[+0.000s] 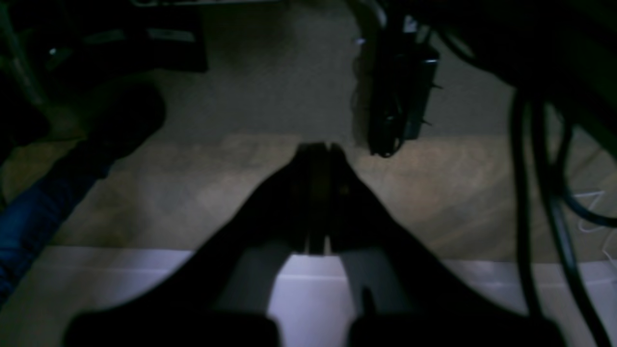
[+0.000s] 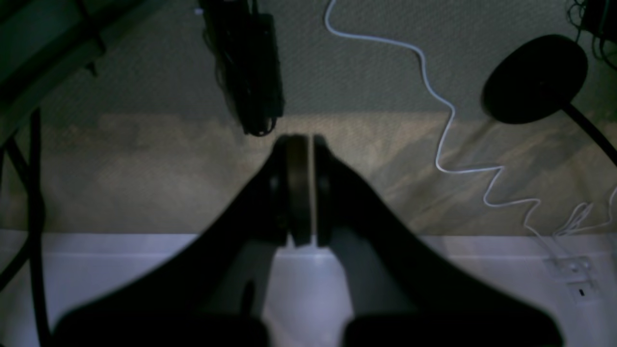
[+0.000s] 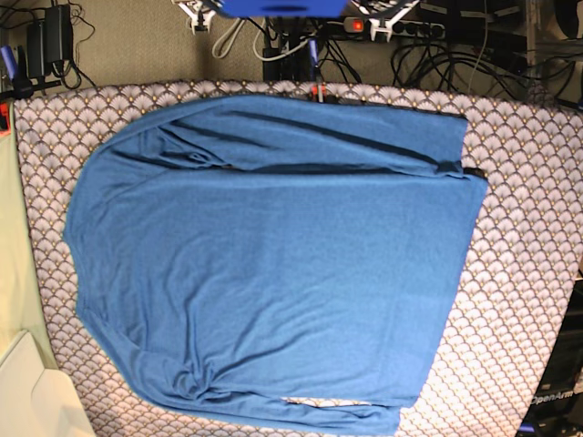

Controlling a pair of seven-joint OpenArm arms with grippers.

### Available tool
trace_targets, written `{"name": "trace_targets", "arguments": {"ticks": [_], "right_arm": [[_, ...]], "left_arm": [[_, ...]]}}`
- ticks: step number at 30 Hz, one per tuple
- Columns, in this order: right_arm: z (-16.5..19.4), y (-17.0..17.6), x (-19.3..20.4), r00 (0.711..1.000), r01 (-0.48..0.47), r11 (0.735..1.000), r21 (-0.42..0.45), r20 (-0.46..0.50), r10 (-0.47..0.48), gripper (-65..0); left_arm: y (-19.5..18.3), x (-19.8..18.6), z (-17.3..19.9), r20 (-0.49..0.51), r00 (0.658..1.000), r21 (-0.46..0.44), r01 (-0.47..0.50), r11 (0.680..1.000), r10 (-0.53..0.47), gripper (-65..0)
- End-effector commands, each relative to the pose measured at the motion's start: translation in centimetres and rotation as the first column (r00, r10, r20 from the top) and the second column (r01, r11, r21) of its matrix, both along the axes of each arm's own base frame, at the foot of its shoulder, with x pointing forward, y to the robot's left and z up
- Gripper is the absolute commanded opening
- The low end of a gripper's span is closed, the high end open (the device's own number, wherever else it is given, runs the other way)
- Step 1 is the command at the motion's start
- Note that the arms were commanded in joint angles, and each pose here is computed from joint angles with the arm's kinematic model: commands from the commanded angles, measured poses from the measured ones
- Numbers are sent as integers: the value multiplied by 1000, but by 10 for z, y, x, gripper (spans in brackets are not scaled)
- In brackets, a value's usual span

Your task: Fold the T-shirt properly

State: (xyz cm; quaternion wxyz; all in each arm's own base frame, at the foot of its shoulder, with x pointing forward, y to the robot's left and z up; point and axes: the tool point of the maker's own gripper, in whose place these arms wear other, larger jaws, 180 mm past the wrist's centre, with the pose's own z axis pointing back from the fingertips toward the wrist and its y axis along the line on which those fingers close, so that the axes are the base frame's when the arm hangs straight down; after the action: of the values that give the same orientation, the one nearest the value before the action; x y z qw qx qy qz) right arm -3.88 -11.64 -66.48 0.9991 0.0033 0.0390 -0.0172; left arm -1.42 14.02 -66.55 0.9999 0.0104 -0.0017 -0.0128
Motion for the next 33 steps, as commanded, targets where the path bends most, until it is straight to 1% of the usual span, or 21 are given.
{"name": "trace_targets", "arguments": {"ticks": [1,15,33], "right_arm": [[0,0,1,1000,7,1000,4,2,-7,-650],[0,-1,-1,1000,6,1000,3,-3,-6,-650],[0,-1,1,1000,6,1000,3,1,-6,-650]], "left_arm": [[0,-1,0,0,1000,2,6,1000,-6,-648],[3,-2,0,-5,1000,6,10,1000,-10,-648],[-2,0,0,-1,1000,-1,9,1000,-9,-648]]}}
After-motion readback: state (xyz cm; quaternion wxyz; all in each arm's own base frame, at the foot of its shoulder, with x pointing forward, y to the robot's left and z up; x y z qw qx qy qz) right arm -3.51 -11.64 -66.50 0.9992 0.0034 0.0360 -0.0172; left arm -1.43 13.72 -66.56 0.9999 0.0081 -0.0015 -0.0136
